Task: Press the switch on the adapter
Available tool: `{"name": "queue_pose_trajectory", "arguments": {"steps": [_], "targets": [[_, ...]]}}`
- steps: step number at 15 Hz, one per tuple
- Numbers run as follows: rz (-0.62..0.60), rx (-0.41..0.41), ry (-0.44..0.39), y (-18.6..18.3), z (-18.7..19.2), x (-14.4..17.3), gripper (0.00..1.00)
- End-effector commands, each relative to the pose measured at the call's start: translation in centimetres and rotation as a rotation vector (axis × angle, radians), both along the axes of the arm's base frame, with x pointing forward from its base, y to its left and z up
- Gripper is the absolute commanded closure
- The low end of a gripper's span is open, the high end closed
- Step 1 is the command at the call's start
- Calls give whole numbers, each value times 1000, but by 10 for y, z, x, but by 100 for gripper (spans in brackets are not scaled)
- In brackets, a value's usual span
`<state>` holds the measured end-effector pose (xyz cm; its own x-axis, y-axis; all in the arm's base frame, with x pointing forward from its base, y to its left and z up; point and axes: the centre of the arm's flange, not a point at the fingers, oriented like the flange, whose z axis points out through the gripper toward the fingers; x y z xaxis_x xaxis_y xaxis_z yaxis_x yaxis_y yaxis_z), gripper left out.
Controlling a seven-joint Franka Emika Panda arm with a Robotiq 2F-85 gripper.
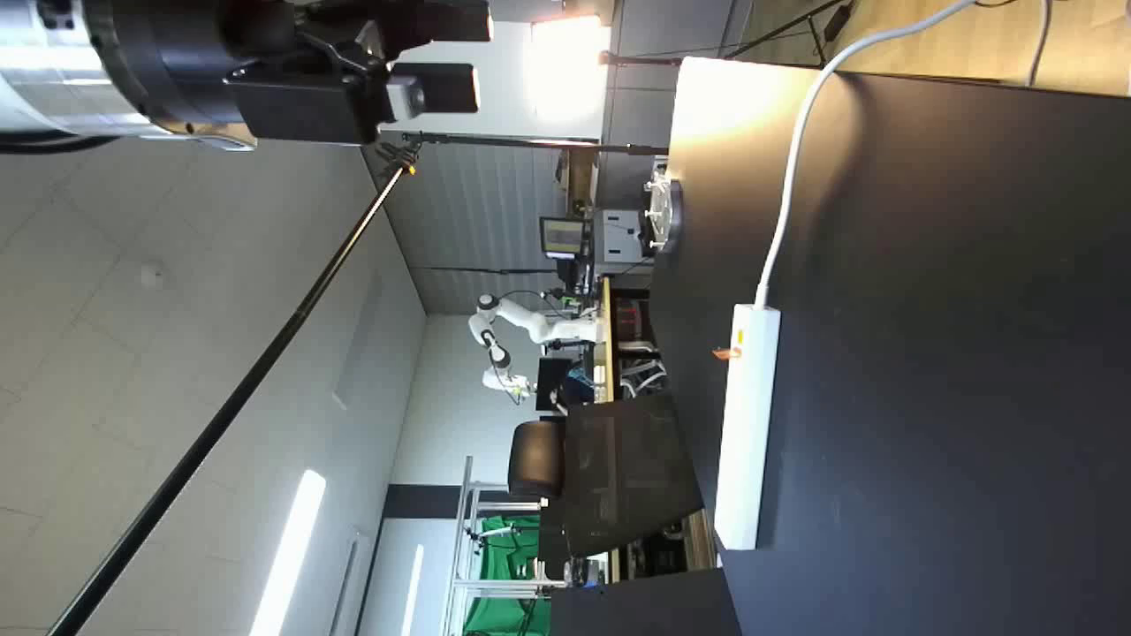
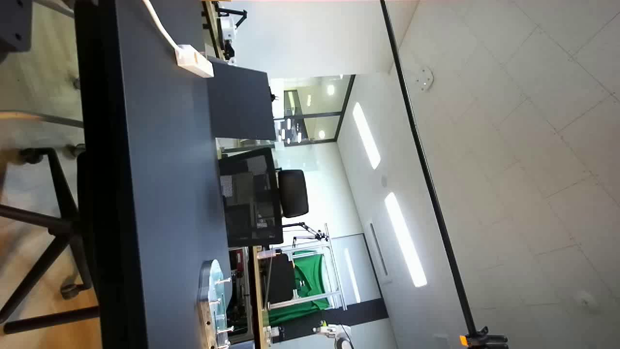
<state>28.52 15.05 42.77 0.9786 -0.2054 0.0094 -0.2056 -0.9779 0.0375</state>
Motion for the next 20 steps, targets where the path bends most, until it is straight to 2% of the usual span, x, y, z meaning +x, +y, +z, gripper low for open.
{"name": "queue_pose_trajectory", "arguments": {"steps": [1, 15, 18, 20], "targets": [[0, 0, 0, 0, 0, 0, 0], [0, 0, 0, 0, 0, 0, 0], [137, -50, -61, -17, -11, 23, 0], [256, -121, -100, -32, -21, 50, 0]]}}
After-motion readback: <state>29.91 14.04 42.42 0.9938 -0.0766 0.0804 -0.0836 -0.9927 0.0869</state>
